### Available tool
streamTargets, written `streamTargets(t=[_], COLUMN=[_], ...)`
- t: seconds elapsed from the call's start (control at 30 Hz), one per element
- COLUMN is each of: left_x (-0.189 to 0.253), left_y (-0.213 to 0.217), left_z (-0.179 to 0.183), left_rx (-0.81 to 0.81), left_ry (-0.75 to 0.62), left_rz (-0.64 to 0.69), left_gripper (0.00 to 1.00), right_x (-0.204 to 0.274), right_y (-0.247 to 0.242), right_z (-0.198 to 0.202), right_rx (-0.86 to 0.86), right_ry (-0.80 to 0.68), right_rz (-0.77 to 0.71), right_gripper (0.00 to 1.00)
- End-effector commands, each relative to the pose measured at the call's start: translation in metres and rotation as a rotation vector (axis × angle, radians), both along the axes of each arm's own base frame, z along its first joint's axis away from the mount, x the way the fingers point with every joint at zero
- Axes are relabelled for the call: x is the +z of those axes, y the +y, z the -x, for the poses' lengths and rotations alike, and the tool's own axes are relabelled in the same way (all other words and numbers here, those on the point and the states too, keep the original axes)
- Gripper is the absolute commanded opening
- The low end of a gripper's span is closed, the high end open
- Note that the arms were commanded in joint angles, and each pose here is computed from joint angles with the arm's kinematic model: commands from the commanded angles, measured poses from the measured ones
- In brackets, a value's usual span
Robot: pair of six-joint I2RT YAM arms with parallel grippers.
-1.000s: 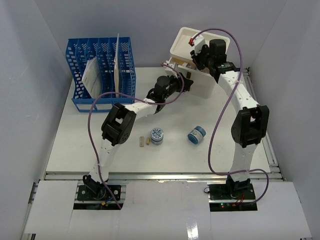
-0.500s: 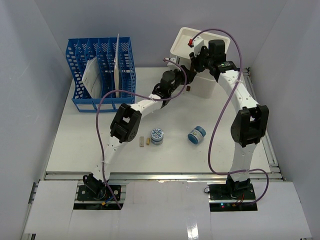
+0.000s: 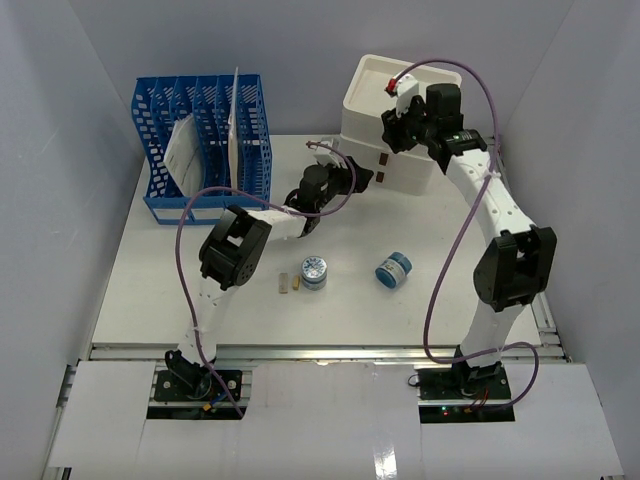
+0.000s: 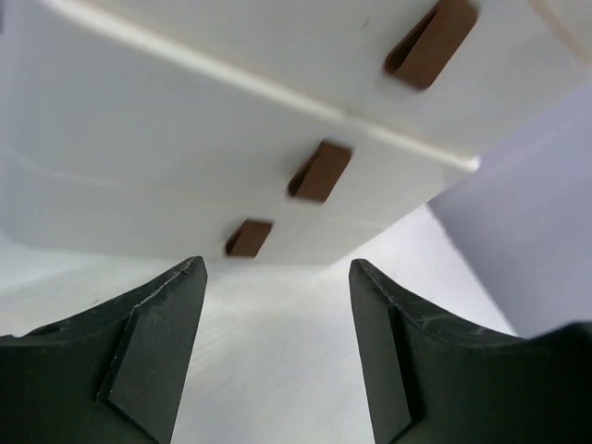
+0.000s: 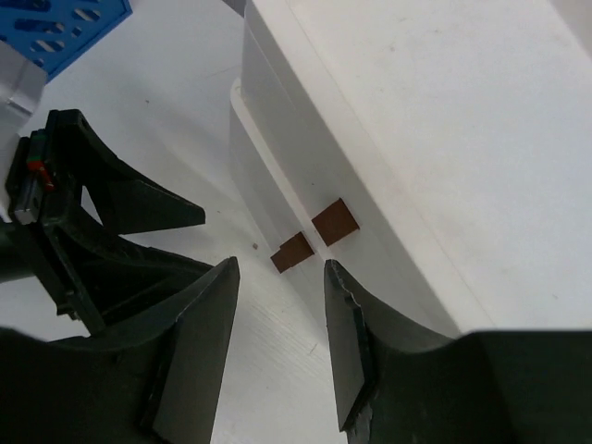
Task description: Organize the desk
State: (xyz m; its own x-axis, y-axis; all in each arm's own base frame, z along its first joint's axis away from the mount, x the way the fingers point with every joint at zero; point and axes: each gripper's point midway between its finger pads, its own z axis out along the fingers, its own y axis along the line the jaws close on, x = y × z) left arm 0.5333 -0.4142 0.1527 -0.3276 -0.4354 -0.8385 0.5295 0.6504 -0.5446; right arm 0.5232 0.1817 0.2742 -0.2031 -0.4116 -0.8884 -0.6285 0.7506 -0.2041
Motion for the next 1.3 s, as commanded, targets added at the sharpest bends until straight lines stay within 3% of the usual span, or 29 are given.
streamTargets(t=[0.0, 0.1, 0.17, 0.4, 0.63, 0.87, 1.03, 1.27], left_x=[0.058, 0.042, 0.035, 0.03, 0.016, 0.016, 0.024, 0.041], left_y=[0.006, -0.001, -0.007, -0.026, -0.047, -0.057, -0.06, -0.054], left_z=[0.019, 0.013, 0.005, -0.019, -0.04, -0.047, -0.044, -0.041], left_rx=[-0.058, -0.081, -0.09, -0.045, 0.041, 0.097, 0.104, 0.13], left_ry=[-0.14, -0.119, -0.113, -0.138, -0.159, -0.166, -0.174, -0.193], left_rz=[-0.015, -0.057, -0.066, -0.066, -0.127, -0.146, -0.13, -0.123], left_gripper=[0.76, 0.76, 0.76, 0.74, 0.7, 0.52, 0.3, 0.28], right_x=[0.082, 0.083, 0.081, 0.067, 0.051, 0.043, 0.031, 0.018], right_y=[-0.002, -0.006, -0.009, -0.012, -0.021, -0.03, -0.034, -0.038], right_z=[0.037, 0.059, 0.077, 0.133, 0.159, 0.169, 0.172, 0.175], right_rx=[0.008, 0.021, 0.033, 0.121, 0.129, 0.112, 0.105, 0.093], right_ry=[-0.172, -0.178, -0.181, -0.168, -0.161, -0.153, -0.131, -0.103], right_rz=[-0.112, -0.12, -0.12, -0.159, -0.173, -0.184, -0.184, -0.184], right_gripper=[0.56, 0.68, 0.71, 0.73, 0.73, 0.73, 0.73, 0.72])
